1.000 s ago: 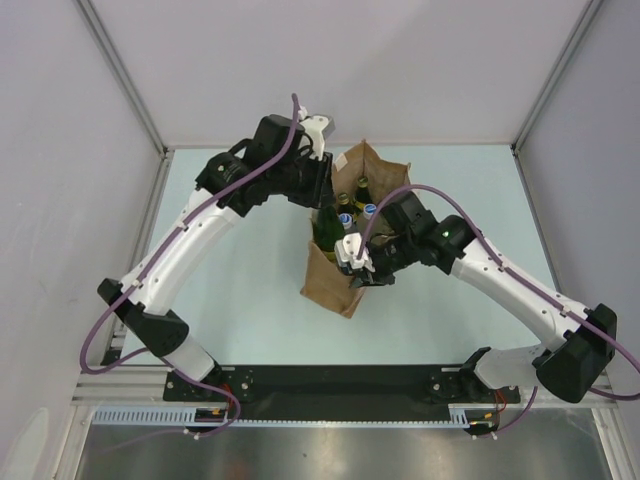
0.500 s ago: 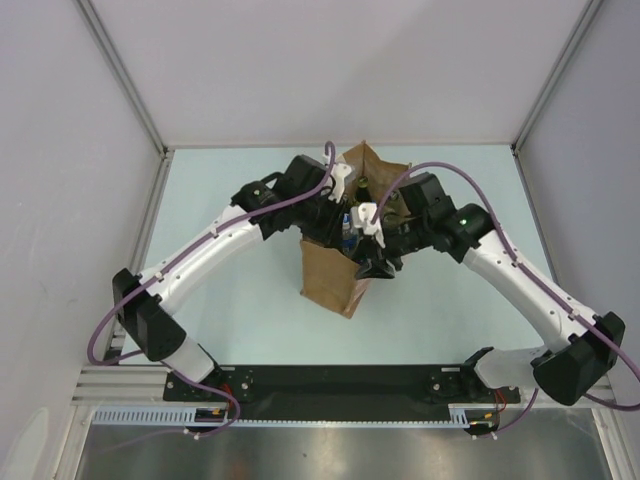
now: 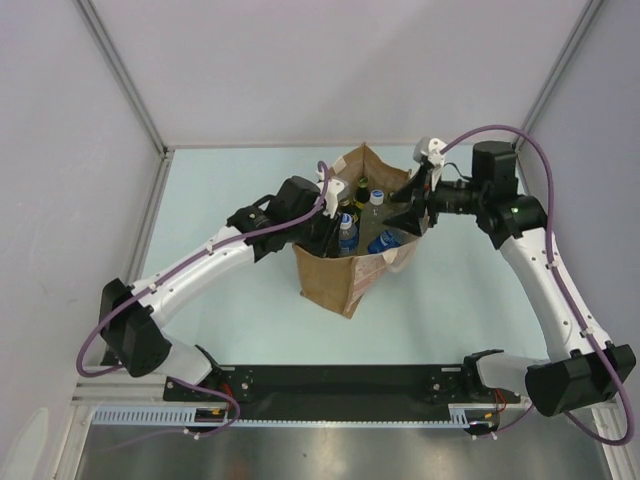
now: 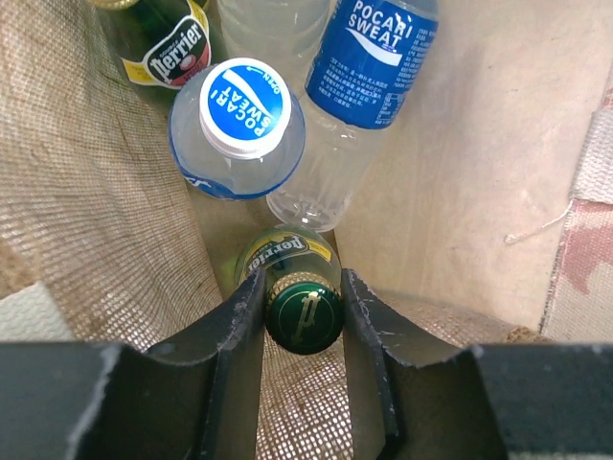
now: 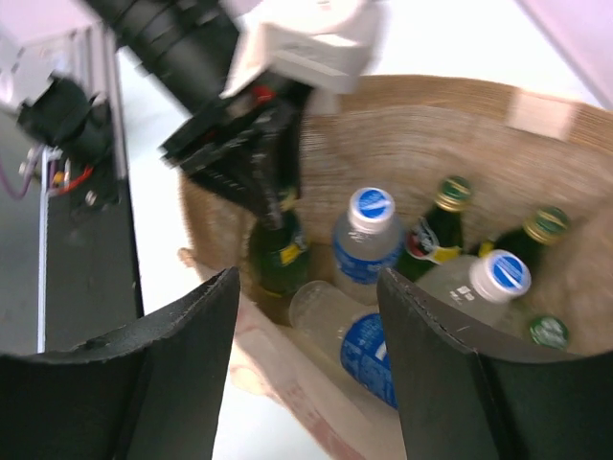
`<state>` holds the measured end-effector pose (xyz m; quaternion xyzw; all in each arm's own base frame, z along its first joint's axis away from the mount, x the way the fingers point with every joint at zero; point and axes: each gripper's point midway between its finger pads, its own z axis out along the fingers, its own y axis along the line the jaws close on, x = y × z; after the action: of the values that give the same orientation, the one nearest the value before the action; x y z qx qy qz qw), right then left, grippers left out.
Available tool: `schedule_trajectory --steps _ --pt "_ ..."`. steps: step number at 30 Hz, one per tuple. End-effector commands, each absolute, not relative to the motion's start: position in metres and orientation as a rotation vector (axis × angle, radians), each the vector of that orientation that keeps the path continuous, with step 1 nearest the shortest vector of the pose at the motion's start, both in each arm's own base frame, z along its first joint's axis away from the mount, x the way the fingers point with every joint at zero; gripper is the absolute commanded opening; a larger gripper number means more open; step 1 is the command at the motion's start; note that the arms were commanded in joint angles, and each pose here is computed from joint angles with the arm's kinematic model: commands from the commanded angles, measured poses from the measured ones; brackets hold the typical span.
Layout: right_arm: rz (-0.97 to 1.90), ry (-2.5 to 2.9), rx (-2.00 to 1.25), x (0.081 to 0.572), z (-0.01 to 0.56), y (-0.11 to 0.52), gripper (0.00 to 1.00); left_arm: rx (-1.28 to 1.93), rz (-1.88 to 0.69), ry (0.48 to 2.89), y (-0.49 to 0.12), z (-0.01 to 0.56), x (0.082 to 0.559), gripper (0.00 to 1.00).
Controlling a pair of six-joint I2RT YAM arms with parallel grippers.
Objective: Place the beverage into the canvas bag
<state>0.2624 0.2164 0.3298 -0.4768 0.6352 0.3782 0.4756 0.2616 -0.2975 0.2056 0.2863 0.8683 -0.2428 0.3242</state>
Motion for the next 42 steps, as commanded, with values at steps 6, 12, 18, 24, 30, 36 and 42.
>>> schedule_trajectory --steps 6,12,18,24,30,36,42 --pt "0.825 1.573 -0.882 0.312 0.372 0.169 0.69 0.71 -0.731 2.044 -0.307 0.264 0.267 0.43" --pt "0.817 1.609 -0.821 0.321 0.369 0.155 0.69 0.686 -0.708 1.992 -0.299 0.285 0.267 0.64" --pt "0.811 1.627 -0.79 0.324 0.369 0.149 0.69 0.641 -0.682 1.911 -0.289 0.326 0.269 0.7" --pt "0.775 1.71 -0.645 0.339 0.366 0.126 0.81 0.483 -0.598 1.804 -0.255 0.381 0.278 0.9" --pt "0.462 1.838 -0.264 0.374 0.367 0.051 1.0 0.149 -0.521 1.781 -0.183 0.404 0.302 1.0" --pt "0.025 1.862 0.116 0.391 0.37 -0.039 1.0 -0.084 -0.304 1.819 -0.098 0.386 0.317 1.0" --pt "-0.19 1.821 0.235 0.382 0.382 -0.08 1.0 -0.114 -0.181 1.816 -0.066 0.375 0.313 1.0"
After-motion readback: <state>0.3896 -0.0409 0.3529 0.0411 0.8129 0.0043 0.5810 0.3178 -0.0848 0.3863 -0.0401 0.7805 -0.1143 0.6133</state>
